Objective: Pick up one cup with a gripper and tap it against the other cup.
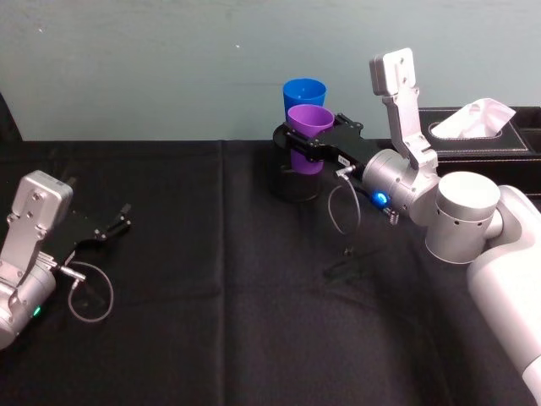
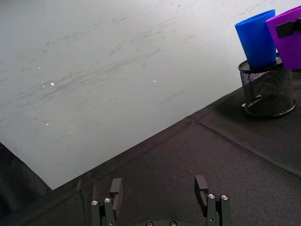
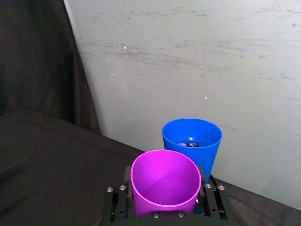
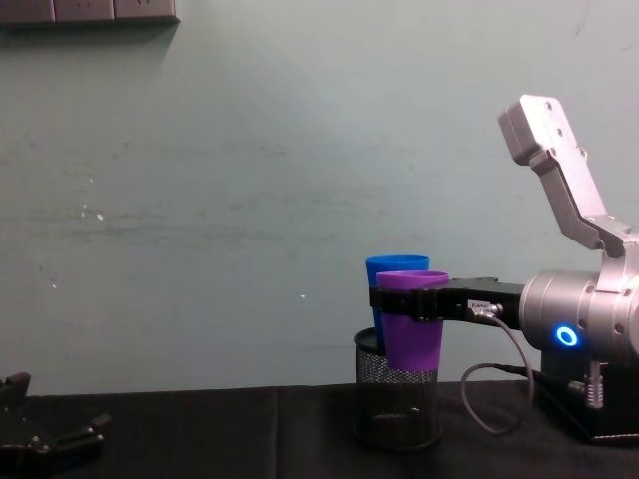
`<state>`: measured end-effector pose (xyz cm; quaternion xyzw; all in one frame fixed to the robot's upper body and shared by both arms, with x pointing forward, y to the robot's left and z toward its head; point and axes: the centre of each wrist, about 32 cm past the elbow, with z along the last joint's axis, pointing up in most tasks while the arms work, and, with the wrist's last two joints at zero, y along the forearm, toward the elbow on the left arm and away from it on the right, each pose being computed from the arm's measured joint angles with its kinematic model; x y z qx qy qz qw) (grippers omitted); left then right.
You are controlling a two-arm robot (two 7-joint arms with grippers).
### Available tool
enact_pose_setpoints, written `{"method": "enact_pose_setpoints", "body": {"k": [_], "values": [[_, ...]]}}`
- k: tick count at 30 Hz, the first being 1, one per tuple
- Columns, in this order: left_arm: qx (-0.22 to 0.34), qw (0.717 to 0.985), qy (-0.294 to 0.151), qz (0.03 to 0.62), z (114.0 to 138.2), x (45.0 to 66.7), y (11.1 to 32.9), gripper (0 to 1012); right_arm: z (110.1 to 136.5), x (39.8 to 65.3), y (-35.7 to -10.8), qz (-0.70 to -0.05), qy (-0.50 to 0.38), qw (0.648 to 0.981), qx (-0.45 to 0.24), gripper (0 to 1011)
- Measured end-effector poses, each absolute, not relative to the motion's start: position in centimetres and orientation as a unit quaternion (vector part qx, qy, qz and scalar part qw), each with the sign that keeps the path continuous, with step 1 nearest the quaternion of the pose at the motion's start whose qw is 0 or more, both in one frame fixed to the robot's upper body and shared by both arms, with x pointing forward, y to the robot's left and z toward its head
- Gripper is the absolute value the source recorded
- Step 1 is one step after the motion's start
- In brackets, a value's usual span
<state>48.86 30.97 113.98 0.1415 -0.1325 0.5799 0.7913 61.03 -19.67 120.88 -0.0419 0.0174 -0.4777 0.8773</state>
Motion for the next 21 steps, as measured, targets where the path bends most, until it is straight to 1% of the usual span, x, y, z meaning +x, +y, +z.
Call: {"method": "enact_pose_setpoints", "body": {"k": [16,21], "values": [[0.141,0.791,-0.132,0.58,113.98,48.86,30.97,1000,120.91,61.01,-19.68,-0.477,0.017,0.878,-0.042,742],[0.141,0.791,-0.132,0.58,113.98,48.86,30.97,1000,120.79,60.12,-20.07,-0.475,0.014,0.879,-0.044,742]]}}
